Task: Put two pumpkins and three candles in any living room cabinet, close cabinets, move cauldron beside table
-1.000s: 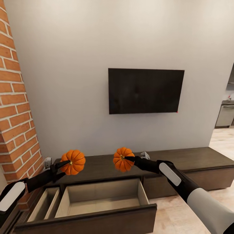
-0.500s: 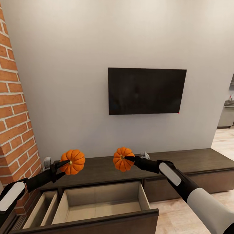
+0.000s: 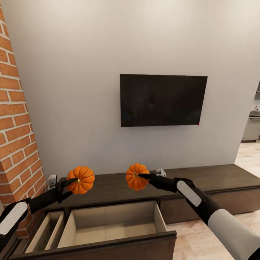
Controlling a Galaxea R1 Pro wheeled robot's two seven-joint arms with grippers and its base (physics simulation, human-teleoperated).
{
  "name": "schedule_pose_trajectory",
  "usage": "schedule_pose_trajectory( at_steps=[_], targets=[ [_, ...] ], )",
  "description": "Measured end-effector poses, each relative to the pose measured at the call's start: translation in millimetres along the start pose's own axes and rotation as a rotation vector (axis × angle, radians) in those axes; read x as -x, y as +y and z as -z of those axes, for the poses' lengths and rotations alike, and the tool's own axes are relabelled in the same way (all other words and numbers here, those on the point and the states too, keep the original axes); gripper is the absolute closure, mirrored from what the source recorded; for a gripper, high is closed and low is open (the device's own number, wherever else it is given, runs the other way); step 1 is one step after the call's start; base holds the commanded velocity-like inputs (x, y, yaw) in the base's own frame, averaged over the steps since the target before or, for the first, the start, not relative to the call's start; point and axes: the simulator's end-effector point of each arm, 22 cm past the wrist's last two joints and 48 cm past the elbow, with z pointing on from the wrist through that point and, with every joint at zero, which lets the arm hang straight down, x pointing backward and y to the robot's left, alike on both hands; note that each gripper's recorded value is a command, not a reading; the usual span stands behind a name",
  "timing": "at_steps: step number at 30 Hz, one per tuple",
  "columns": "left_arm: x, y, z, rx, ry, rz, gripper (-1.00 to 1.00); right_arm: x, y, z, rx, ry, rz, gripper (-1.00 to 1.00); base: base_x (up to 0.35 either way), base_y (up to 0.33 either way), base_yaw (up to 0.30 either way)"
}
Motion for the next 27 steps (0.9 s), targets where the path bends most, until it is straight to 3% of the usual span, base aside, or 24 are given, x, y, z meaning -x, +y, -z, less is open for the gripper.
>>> schedule_pose_trajectory(
  at_steps=[21, 25, 27],
  targets=[
    [-21, 37, 1.7, 0.001, 0.003, 0.001, 1.00, -31, -26, -8.3, 0.006, 0.004, -0.001, 1.00, 0.000, 0.000, 0.000],
    [-24, 44, 2.4, -0.001, 0.002, 0.002, 1.00, -44, -26, -16.0, 0.014, 0.020, -0.004, 1.00, 0.000, 0.000, 0.000],
    [-26, 47, 2.7, -0.001, 0.003, 0.002, 1.00, -64, -26, -24.2, 0.010, 0.067, 0.009, 1.00, 0.000, 0.000, 0.000]
  ],
)
